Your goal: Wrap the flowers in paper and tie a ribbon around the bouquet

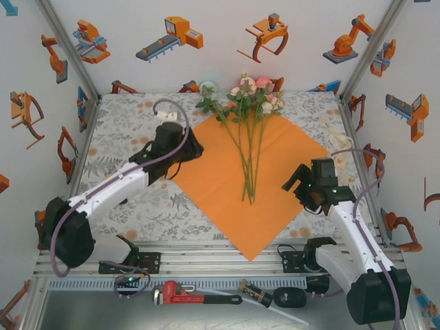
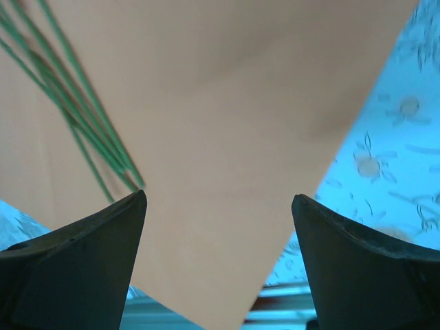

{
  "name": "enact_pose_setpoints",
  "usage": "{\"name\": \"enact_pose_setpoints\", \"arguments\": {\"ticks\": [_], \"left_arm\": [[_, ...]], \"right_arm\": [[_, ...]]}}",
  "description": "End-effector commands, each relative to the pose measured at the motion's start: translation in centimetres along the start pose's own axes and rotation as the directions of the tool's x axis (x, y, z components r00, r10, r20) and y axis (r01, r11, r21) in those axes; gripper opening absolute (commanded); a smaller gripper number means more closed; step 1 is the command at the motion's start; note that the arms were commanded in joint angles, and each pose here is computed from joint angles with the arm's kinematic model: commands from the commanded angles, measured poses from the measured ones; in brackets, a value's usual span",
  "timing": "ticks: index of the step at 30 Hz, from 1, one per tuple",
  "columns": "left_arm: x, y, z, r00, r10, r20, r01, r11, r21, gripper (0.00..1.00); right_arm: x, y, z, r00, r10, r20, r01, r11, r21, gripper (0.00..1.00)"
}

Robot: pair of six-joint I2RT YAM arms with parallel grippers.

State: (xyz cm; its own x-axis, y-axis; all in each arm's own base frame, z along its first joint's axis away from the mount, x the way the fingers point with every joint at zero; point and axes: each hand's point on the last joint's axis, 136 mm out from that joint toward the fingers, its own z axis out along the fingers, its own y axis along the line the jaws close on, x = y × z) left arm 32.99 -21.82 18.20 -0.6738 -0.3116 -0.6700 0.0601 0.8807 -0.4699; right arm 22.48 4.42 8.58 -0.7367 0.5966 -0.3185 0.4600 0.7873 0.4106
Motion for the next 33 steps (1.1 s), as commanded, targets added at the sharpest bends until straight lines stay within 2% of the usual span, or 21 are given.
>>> {"name": "enact_pose_setpoints", "arguments": {"ticks": [1, 6, 12, 14, 17, 20, 23, 26, 28, 31, 33], "left_arm": [[4.2, 3.0, -1.5, 0.972, -0.218, -0.083, 0.212, 0.975, -0.069, 0.54], [9.1, 4.6, -2.3, 0.919, -0.346, -0.187, 0.326, 0.936, -0.132, 0.64], [12.8, 5.6, -1.8, 0.842, -0.48, -0.245, 0.442, 0.875, -0.196, 0.7], [14.1, 5.8, -1.3, 0.808, -0.526, -0.267, 0.483, 0.85, -0.213, 0.71], [15.5, 5.5, -0.7, 0.78, -0.546, -0.306, 0.507, 0.838, -0.204, 0.71], [16.2, 4.6, -0.7, 0.78, -0.508, -0.364, 0.469, 0.861, -0.196, 0.73], [17.3, 3.9, -0.9, 0.799, -0.389, -0.458, 0.328, 0.921, -0.209, 0.73], [17.8, 3.4, -0.9, 0.829, -0.231, -0.509, 0.158, 0.97, -0.182, 0.73], [17.7, 3.4, -0.7, 0.844, -0.156, -0.514, 0.081, 0.983, -0.165, 0.72], [17.7, 2.9, -0.4, 0.842, -0.123, -0.525, 0.059, 0.989, -0.136, 0.71], [18.2, 2.1, -0.2, 0.823, -0.133, -0.552, 0.087, 0.99, -0.11, 0.71]], "right_arm": [[3.7, -1.6, 0.7, 0.99, 0.046, -0.136, -0.045, 0.999, 0.015, 0.77], [6.3, -2.6, 1.9, 0.971, 0.069, -0.228, -0.067, 0.998, 0.017, 0.7], [6.9, -3.0, 2.8, 0.971, 0.099, -0.22, -0.102, 0.995, -0.004, 0.7], [6.9, -2.1, 3.4, 0.969, 0.107, -0.222, -0.122, 0.991, -0.057, 0.64], [6.6, -1.1, 3.7, 0.967, 0.106, -0.231, -0.132, 0.986, -0.099, 0.48], [6.1, 0.0, 3.1, 0.969, 0.094, -0.228, -0.13, 0.981, -0.147, 0.26], [5.5, 1.1, 2.3, 0.971, 0.103, -0.216, -0.144, 0.972, -0.184, 0.12], [5.0, 1.7, 1.5, 0.973, 0.107, -0.202, -0.149, 0.968, -0.204, 0.07], [4.8, 1.7, 1.4, 0.975, 0.107, -0.195, -0.147, 0.968, -0.203, 0.03], [4.4, 2.2, 1.4, 0.974, 0.119, -0.194, -0.16, 0.964, -0.21, 0.01], [4.0, 2.7, 1.4, 0.971, 0.14, -0.193, -0.182, 0.958, -0.223, 0.01]]}}
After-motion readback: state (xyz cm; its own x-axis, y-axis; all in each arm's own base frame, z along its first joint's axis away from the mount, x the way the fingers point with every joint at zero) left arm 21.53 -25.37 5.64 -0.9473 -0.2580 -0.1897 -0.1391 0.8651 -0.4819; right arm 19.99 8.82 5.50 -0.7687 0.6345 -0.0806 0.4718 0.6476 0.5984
